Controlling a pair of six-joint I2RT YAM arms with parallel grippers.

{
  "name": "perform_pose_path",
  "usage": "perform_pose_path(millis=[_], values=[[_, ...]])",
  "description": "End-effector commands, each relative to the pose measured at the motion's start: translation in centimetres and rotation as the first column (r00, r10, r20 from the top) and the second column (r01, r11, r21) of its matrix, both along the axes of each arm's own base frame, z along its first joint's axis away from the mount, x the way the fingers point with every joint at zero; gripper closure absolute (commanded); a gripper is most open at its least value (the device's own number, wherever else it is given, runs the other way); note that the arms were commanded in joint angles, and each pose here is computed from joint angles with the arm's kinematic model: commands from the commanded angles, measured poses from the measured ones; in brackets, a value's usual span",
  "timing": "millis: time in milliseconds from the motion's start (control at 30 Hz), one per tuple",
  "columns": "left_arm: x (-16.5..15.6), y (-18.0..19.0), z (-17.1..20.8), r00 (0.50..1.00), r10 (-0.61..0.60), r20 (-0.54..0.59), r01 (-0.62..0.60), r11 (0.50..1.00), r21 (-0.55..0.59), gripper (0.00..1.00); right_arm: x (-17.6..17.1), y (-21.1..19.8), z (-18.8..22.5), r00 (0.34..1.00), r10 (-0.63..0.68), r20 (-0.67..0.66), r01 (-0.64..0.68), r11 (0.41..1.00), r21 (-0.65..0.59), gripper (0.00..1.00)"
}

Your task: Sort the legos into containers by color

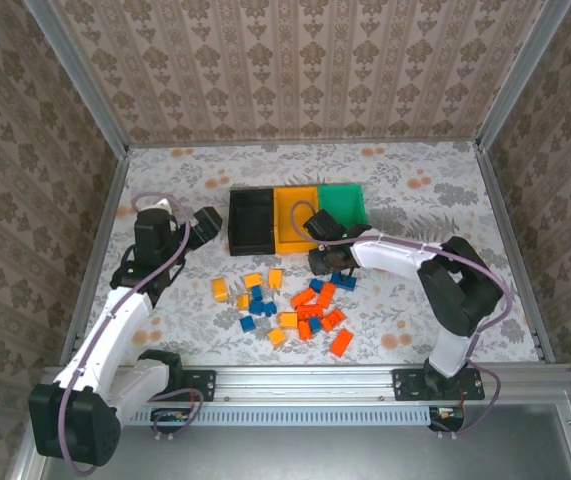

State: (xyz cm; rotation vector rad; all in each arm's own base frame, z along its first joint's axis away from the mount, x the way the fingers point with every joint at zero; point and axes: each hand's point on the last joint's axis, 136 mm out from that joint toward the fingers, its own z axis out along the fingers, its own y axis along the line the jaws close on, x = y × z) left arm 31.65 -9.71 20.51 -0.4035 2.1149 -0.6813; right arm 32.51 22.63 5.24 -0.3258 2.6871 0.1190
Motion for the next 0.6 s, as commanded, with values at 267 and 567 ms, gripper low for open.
perform_pose_path(millis=[267, 567], values=[[0.2, 0.2, 1.0, 0.998, 0.029, 0.05, -0.027, 0.999, -0.027, 0.0, 6.4, -5.7, 9.3, 0.941, -0.236, 0.242, 0.223, 0.971, 0.081, 0.64], [-0.8, 1.5, -0.3, 0.998, 0.068, 0.007, -0.068, 0.998, 0.009, 0.01, 13.0, -6.6, 7.4, 0.91, -0.342, 0.235, 0.332, 0.94, 0.081, 0.58]])
